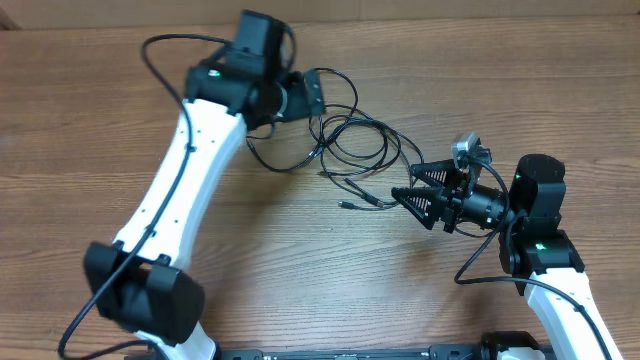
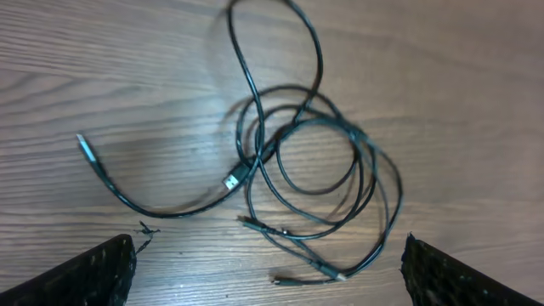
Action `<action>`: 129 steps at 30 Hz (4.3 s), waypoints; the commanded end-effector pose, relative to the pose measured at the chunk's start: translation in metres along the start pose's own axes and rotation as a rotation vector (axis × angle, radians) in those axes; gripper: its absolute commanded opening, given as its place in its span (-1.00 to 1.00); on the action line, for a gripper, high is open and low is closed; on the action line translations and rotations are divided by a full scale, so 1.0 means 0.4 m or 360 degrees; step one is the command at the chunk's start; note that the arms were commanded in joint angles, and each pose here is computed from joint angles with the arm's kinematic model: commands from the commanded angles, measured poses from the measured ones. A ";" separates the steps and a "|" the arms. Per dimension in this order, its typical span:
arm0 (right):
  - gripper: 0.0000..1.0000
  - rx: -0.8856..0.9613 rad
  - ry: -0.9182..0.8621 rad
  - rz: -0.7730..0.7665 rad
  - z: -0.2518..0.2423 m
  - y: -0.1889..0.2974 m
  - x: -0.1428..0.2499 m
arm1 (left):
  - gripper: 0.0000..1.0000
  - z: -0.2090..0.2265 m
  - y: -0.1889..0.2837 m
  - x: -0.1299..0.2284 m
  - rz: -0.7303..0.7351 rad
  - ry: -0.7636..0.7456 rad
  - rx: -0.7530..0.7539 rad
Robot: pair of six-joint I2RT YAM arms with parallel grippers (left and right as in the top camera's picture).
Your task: Untangle cables
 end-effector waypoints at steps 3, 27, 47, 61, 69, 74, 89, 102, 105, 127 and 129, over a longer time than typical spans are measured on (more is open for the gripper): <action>0.49 0.0006 0.0029 -0.0018 0.003 0.003 -0.014 | 0.99 0.009 -0.108 0.023 0.0060 -0.0032 -0.0185; 0.49 0.0032 -0.0002 -0.0001 -0.003 0.003 -0.005 | 1.00 0.016 -0.404 0.197 0.0391 0.0154 -0.0423; 0.48 0.0031 -0.0005 0.0001 -0.003 0.003 -0.005 | 0.99 0.033 -0.432 0.210 0.0327 0.0399 -0.0544; 0.49 0.0032 -0.0005 0.0001 -0.003 0.003 -0.005 | 0.96 0.062 -0.474 0.259 0.0431 0.0408 -0.0626; 0.48 0.0031 -0.0006 0.0001 -0.003 0.003 -0.005 | -0.92 0.100 -0.439 0.305 0.0565 0.0393 -0.0769; 0.49 0.0031 -0.0006 0.0001 -0.003 0.003 -0.005 | -0.92 0.118 -0.419 0.326 0.0698 0.0120 -0.0785; 0.32 0.0084 0.0169 0.0001 -0.016 0.003 -0.005 | -0.91 0.026 -0.150 0.194 0.0528 -0.0876 -0.0373; 0.25 0.0084 0.0212 0.0002 -0.016 0.003 -0.006 | -0.92 -0.091 0.192 0.161 0.0110 -0.1030 0.0129; 0.30 0.0084 0.0213 0.0001 -0.016 0.003 -0.006 | -0.92 -0.088 0.199 0.174 0.0142 -0.1028 0.0142; 0.20 0.0251 0.0486 0.0023 -0.055 0.007 -0.008 | -0.91 -0.217 0.276 0.323 0.0516 -0.1084 0.0978; 0.16 0.0253 0.0497 0.0024 -0.056 0.008 -0.009 | -0.92 -0.226 0.283 0.327 0.0526 -0.1076 0.1030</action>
Point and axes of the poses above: each gripper's point midway between its finger pads, its own y axis back along the fingers, its own z axis along the line the jaws close on, x = y × z, the point moved 2 cm from there along y, back along the fingers, and after that the axes turned 1 degree about y, right-handed, at the moved point
